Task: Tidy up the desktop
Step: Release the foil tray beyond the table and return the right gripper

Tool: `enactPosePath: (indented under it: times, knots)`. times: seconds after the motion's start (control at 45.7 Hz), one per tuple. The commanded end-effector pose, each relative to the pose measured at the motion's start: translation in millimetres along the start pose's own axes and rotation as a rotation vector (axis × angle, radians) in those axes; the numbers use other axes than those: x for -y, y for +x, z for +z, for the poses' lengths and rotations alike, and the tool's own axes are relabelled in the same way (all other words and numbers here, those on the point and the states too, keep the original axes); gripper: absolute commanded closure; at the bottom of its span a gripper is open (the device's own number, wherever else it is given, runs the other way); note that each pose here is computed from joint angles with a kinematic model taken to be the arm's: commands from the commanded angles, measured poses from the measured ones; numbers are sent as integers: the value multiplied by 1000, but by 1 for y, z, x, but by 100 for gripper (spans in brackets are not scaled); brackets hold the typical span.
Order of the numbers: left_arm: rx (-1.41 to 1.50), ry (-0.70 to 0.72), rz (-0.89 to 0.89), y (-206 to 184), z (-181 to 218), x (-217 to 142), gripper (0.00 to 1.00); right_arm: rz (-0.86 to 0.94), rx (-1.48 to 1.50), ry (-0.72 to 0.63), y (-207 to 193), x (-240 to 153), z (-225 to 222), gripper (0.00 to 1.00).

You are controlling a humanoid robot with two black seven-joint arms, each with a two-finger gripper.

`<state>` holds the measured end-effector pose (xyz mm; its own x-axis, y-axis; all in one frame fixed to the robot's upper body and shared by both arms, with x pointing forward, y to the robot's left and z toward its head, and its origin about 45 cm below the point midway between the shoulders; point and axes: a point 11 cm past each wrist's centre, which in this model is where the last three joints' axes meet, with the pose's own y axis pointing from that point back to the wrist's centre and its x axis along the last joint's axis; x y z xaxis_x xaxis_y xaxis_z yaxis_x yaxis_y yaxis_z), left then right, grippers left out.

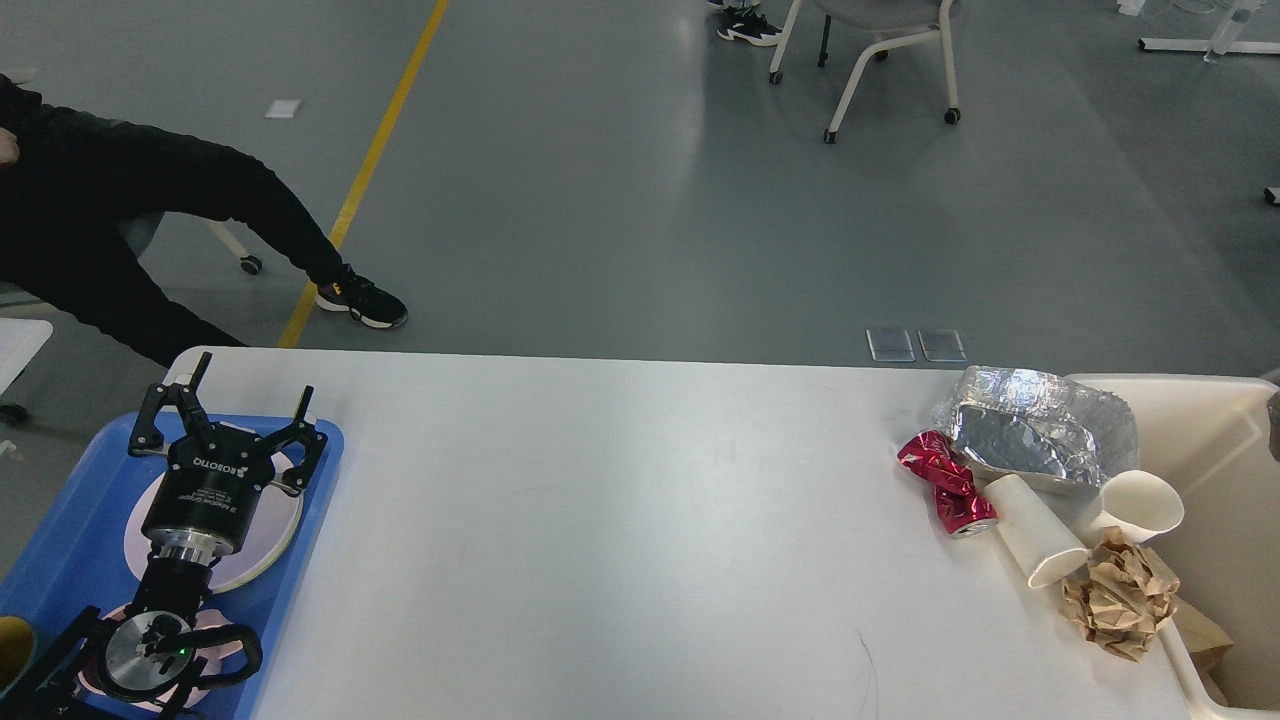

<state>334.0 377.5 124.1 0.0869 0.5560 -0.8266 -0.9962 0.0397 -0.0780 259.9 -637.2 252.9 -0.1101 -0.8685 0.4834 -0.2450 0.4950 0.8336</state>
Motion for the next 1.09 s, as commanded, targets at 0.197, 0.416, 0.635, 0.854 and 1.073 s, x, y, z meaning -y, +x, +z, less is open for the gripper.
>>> enactPosePath:
  times: [0.197,0.416,0.635,0.854,1.073]
  knots:
    - [1,0,0,0,0,0,4,159,-80,-27,-15,64,9,100]
    - [1,0,0,0,0,0,4,266,-110,-52,-30,92,33,100]
    - [-1,0,0,0,0,0,4,318,-269,-111,-84,121,68,100]
    - [-1,0,0,0,0,0,4,332,-347,-118,-112,131,81,100]
    - [1,0,0,0,0,0,4,306,-446,-59,-123,135,82,100]
